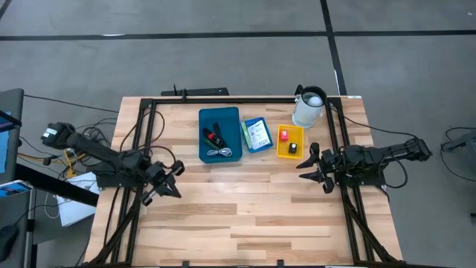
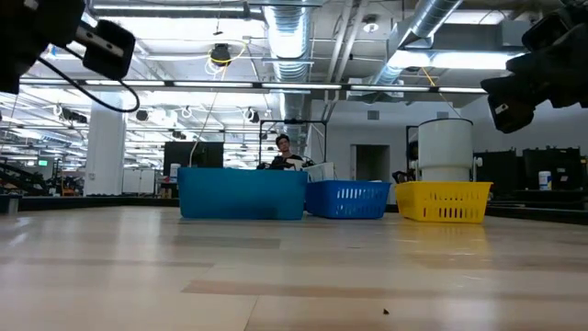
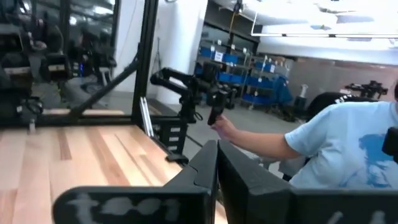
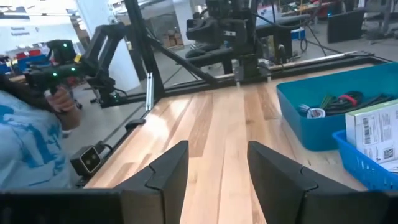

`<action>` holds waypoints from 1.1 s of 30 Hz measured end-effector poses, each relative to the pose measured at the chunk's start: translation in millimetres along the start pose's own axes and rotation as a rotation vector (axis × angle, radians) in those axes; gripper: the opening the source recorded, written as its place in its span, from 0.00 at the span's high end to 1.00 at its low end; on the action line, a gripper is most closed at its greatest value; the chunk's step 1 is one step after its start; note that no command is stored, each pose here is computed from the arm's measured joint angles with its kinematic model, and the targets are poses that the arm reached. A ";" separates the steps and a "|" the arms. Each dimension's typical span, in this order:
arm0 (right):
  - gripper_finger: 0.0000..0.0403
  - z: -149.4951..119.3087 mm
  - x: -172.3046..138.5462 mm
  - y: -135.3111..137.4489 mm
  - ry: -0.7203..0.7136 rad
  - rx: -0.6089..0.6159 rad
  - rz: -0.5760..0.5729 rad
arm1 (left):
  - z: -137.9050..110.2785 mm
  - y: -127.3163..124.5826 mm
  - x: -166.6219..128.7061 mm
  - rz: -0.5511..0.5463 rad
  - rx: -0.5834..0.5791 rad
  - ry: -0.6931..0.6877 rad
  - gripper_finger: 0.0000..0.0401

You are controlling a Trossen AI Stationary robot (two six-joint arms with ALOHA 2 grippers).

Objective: Pick and place items into bin
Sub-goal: Return to Home Position

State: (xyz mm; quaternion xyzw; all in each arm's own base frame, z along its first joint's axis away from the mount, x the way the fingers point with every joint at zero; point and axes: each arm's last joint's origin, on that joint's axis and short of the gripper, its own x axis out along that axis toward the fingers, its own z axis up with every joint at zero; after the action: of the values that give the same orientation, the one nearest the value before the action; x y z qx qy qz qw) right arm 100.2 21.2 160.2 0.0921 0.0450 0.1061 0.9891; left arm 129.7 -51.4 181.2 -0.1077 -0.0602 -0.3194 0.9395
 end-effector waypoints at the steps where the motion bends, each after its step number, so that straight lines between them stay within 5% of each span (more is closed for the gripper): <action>1: 0.60 0.0 0.0 0.0 0.000 0.002 0.000 | 0.4 1.1 -2.1 -0.005 -0.009 0.011 1.00; 33: 0.61 -0.1 0.0 -0.2 0.001 0.001 -0.002 | 7.7 -5.2 -36.2 0.000 0.062 0.031 1.00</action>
State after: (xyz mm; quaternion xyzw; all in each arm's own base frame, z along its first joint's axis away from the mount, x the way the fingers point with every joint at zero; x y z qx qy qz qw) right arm 100.2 21.0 160.1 0.0924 0.0456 0.1053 0.9891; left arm 97.6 -32.3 183.0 -0.0737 -0.0553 -0.3189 0.9433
